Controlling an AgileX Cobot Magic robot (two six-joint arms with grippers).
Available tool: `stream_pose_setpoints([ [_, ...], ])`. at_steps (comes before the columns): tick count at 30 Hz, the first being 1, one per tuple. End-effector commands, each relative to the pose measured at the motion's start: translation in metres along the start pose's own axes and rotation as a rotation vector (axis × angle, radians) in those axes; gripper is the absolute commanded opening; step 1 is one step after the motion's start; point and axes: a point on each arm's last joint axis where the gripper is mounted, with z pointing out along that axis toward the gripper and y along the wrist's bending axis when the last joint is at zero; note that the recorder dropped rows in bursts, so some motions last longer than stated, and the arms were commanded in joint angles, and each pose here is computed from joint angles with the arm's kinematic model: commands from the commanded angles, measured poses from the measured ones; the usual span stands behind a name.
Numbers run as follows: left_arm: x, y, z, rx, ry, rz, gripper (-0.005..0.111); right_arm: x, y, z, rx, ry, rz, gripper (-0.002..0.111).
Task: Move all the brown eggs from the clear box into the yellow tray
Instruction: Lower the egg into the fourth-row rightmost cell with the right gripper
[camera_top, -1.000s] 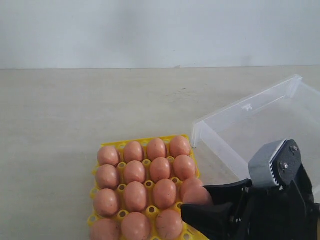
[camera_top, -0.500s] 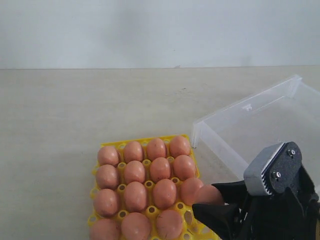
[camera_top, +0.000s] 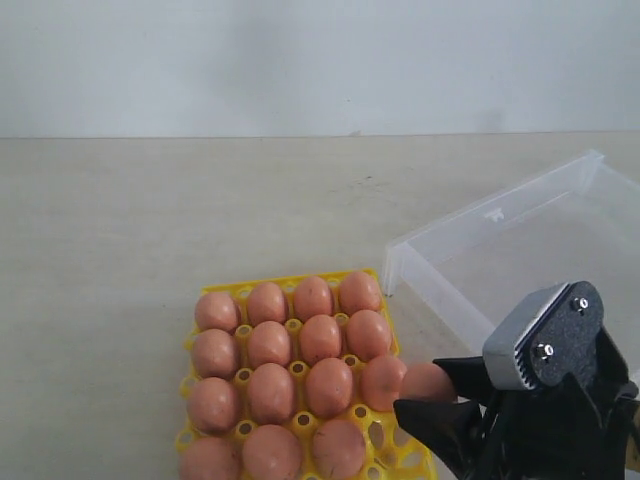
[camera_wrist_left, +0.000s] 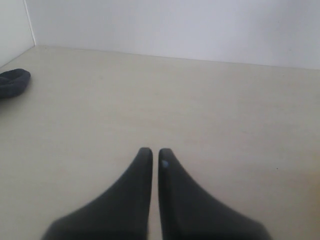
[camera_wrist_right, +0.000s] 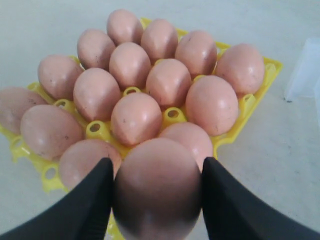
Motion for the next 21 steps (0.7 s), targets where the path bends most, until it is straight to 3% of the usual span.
stream_pose_setpoints([
  [1, 0.001, 0.000, 0.000, 0.003, -0.002, 0.005, 0.004, 0.002, 0.002, 0.002, -0.028, 0.009, -0.032, 0.000],
  [7, 0.001, 0.000, 0.000, 0.003, -0.002, 0.005, 0.004, -0.003, 0.004, 0.003, -0.049, -0.041, -0.032, 0.000],
  [15, 0.001, 0.000, 0.000, 0.003, -0.002, 0.005, 0.004, 0.014, 0.002, 0.035, -0.100, 0.101, -0.019, 0.000],
  [21, 0.001, 0.000, 0.000, 0.003, -0.002, 0.005, 0.004, 0.018, 0.004, 0.039, -0.132, 0.093, -0.015, 0.000],
])
